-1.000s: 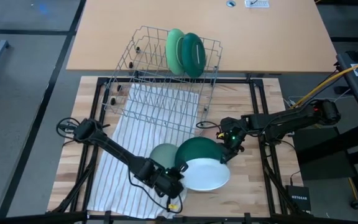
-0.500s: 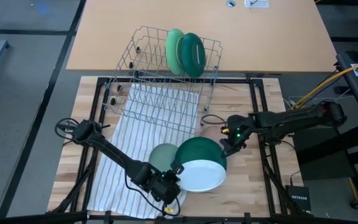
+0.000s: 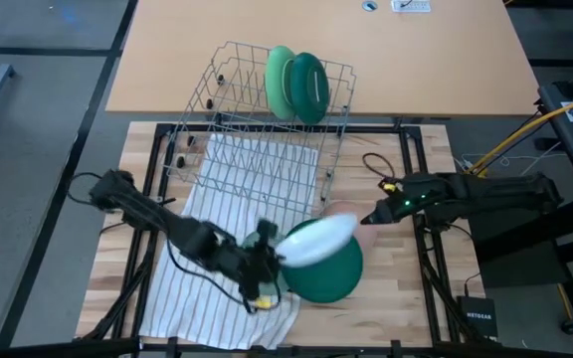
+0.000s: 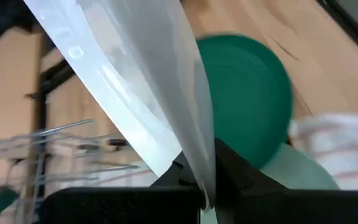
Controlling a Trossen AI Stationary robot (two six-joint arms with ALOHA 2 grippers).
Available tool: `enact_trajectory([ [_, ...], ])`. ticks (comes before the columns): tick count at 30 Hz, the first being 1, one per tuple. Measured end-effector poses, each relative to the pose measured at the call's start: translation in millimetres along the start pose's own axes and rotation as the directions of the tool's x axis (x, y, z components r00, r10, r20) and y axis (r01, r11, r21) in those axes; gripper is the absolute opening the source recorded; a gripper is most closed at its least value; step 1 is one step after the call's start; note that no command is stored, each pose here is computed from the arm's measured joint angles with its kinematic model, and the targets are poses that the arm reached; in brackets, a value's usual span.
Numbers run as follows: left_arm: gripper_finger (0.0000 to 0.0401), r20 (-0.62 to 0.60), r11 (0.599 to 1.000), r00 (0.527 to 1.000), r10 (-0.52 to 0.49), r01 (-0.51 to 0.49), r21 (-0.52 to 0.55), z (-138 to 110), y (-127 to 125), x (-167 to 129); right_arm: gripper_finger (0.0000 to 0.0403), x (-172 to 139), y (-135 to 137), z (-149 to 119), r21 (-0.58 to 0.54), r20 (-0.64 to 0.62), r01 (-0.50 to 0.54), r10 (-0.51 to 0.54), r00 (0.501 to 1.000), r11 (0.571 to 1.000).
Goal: Sort dishes
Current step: Put the white plate into the dishwasher rack
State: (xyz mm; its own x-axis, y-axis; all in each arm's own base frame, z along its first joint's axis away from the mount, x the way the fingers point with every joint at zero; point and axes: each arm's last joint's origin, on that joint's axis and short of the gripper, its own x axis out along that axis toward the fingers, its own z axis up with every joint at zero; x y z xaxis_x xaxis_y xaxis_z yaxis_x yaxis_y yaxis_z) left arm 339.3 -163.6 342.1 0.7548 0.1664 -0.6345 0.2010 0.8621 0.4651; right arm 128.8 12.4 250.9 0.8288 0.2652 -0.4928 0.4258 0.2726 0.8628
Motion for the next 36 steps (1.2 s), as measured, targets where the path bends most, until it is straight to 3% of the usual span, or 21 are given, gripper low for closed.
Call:
enact_trajectory([
  [7,0.0,0.097,0.969,0.989,0.112,-0.087,-0.23,-11,74,-61,0.0085,-15,-1,0,-0.097,0.137,-0.019,0.032,0.99,0.995],
  [13,0.0,0.104,0.879,0.96,0.259,-0.189,-0.439,-42,140,-111,0.0085,-16,-5,1,-0.151,0.193,0.046,-0.016,0.981,0.987],
  [20,0.0,0.012,0.769,0.929,0.37,-0.298,-0.566,-97,205,-150,0.0085,-15,-6,3,-0.156,0.264,0.099,-0.055,0.963,0.983],
  [28,0.0,-0.031,0.708,0.946,0.323,-0.264,-0.655,-160,272,-143,0.0085,-16,-6,6,-0.22,0.355,0.159,-0.073,0.932,0.963],
  [36,0.0,-0.028,0.575,0.964,0.263,-0.18,-0.798,-240,321,-109,0.0085,-16,-7,6,-0.257,0.363,0.178,-0.075,0.929,0.95],
])
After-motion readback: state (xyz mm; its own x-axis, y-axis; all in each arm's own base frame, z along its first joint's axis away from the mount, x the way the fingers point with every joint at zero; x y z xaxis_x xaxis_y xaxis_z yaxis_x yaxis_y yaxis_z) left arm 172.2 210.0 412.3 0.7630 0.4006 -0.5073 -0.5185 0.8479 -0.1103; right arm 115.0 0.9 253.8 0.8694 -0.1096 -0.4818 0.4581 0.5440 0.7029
